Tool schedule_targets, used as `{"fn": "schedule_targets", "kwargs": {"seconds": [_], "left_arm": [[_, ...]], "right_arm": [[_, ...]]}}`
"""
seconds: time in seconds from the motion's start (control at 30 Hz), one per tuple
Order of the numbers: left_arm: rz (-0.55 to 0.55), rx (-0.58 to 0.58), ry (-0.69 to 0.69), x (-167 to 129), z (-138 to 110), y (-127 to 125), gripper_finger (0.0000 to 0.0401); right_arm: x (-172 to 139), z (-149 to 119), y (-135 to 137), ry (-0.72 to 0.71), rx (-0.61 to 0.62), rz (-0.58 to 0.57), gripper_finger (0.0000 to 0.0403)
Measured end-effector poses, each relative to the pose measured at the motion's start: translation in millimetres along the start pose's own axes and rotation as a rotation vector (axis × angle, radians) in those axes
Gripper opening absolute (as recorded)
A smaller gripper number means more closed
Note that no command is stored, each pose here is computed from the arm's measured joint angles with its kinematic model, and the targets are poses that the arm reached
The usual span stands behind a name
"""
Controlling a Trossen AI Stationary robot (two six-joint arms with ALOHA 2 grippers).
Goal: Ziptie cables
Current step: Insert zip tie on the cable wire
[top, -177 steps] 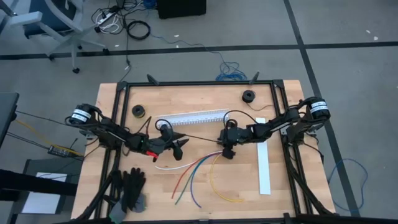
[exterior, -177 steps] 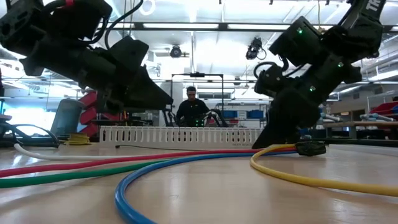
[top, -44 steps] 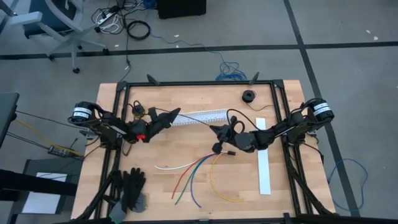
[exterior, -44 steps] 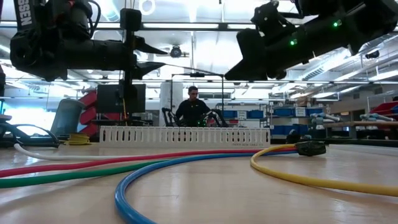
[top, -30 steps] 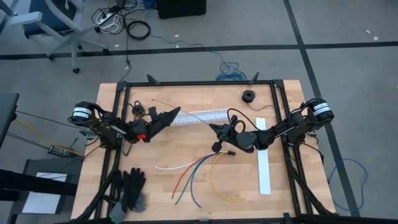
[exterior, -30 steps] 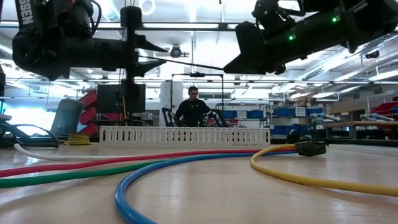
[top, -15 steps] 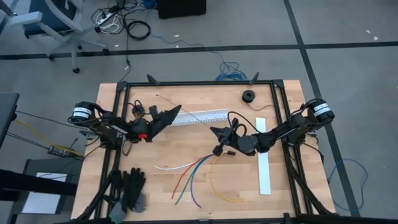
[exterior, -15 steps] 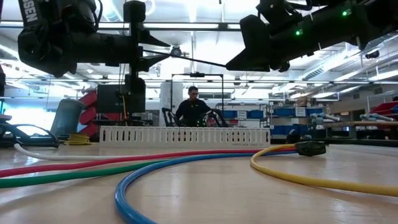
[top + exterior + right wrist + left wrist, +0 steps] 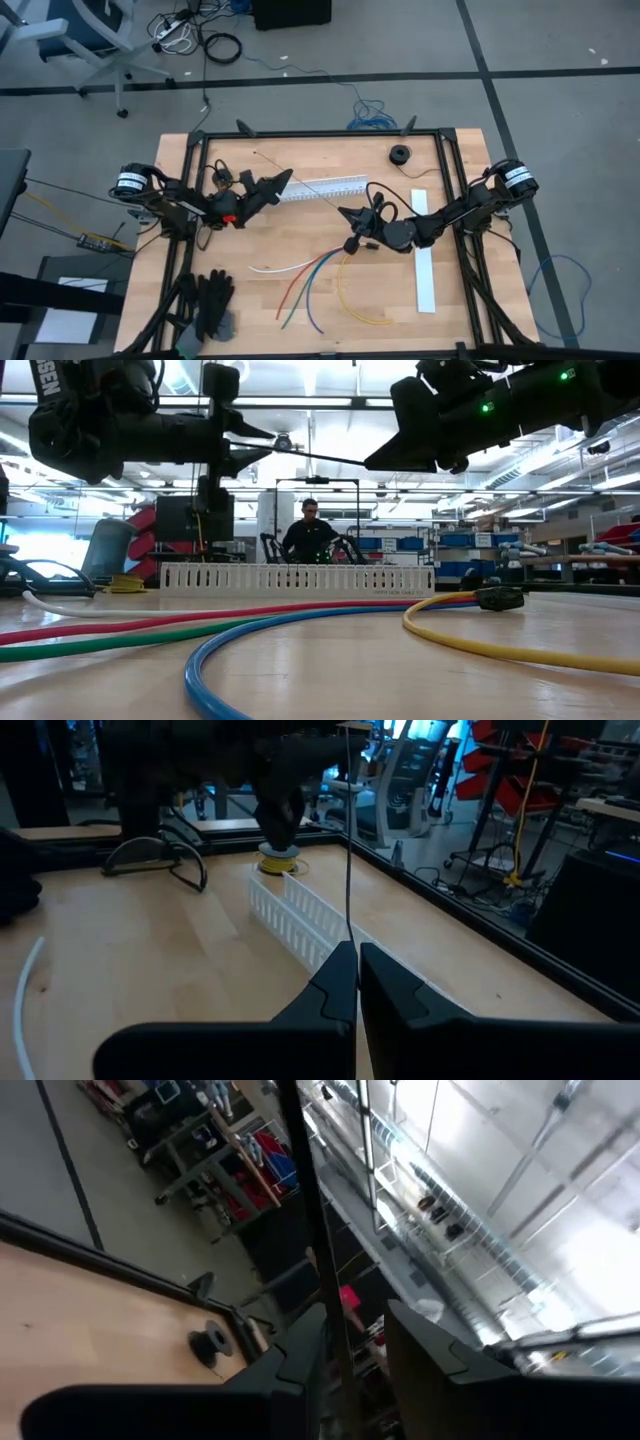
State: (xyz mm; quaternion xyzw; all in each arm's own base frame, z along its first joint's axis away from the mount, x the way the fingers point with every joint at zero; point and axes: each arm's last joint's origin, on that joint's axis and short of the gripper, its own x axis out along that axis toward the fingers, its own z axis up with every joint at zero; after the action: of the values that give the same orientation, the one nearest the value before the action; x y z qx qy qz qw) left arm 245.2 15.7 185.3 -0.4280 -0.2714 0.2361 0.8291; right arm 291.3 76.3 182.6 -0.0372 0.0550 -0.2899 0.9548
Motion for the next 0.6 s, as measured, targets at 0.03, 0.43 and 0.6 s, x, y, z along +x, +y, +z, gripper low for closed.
{"fn": "schedule_targets", "kwargs": {"seconds": [0.03, 0.43, 0.6], "left_arm": [[0.004, 0.024, 0.005, -0.1, -0.6, 0.6, 0.0074], [-0.014, 0.13, 0.038, -0.2, -2.2, 0.7, 0.0002], [-0.042, 0.17, 0.063, -0.2, -3.0, 0.0, 0.0]], "right_arm": [[-0.1, 0.0, 0.1, 0.0, 0.0, 0.0, 0.0], [-0.2, -0.1, 0.3, 0.0, 0.001, 0.002, 0.0], [-0.2, -0.1, 0.2, 0.0, 0.001, 0.001, 0.0]]}}
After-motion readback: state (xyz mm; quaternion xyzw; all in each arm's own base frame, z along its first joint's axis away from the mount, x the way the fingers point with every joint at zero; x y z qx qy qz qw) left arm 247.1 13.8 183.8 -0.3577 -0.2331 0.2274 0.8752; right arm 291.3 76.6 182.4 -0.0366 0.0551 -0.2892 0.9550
